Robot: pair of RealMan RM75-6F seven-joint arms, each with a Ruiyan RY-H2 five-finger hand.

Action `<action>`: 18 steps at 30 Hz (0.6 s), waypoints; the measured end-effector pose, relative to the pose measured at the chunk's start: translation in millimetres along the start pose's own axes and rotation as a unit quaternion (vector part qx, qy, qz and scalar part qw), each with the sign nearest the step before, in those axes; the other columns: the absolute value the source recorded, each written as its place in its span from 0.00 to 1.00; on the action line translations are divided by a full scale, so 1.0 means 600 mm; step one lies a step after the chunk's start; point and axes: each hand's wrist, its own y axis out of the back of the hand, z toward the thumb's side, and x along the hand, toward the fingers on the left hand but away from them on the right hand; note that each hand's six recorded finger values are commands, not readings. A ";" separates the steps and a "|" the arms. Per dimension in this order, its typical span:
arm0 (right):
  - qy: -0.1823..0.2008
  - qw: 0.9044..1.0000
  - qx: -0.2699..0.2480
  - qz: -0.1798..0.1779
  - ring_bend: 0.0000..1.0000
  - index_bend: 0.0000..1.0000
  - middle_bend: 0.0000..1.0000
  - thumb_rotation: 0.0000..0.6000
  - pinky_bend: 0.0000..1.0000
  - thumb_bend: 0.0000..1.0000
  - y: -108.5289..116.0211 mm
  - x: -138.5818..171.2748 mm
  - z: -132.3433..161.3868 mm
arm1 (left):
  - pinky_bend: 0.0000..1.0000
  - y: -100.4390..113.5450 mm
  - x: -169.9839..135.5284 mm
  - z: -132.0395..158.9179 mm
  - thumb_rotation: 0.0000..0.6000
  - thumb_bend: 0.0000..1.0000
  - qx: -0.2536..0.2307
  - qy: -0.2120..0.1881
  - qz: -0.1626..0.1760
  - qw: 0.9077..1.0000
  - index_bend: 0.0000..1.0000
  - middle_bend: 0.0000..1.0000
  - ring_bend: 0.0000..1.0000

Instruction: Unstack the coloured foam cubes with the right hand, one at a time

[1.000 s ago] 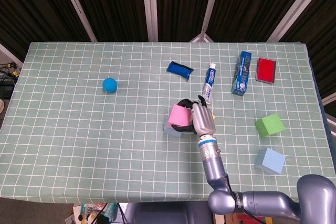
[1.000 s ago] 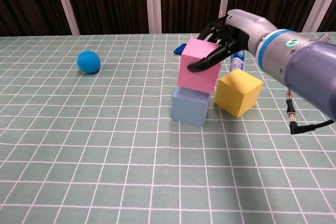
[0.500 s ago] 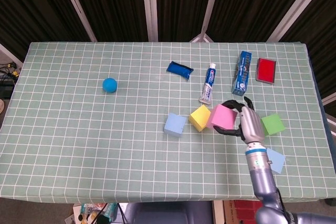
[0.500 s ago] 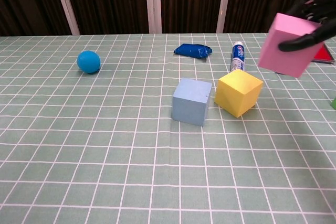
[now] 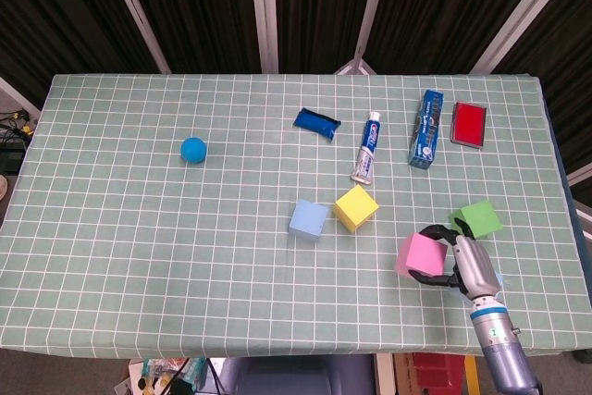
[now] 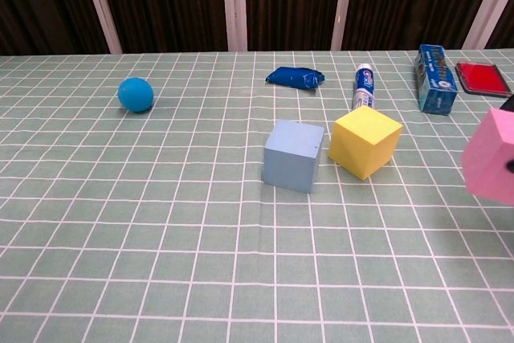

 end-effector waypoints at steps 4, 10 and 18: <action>-0.003 1.000 0.002 0.008 0.32 0.56 0.57 1.00 0.00 0.19 -0.018 -0.004 -0.010 | 0.00 0.001 0.001 -0.002 1.00 0.26 -0.001 0.002 0.001 1.000 0.18 0.00 0.00; -0.011 1.000 0.014 0.002 0.22 0.46 0.46 1.00 0.00 0.19 -0.027 -0.018 -0.023 | 0.00 0.002 0.002 -0.002 1.00 0.26 -0.002 0.002 0.001 1.000 0.18 0.00 0.00; -0.013 1.000 -0.001 0.023 0.20 0.44 0.44 1.00 0.00 0.19 -0.048 -0.025 -0.027 | 0.00 0.004 0.000 -0.004 1.00 0.26 -0.003 0.005 0.003 1.000 0.18 0.00 0.00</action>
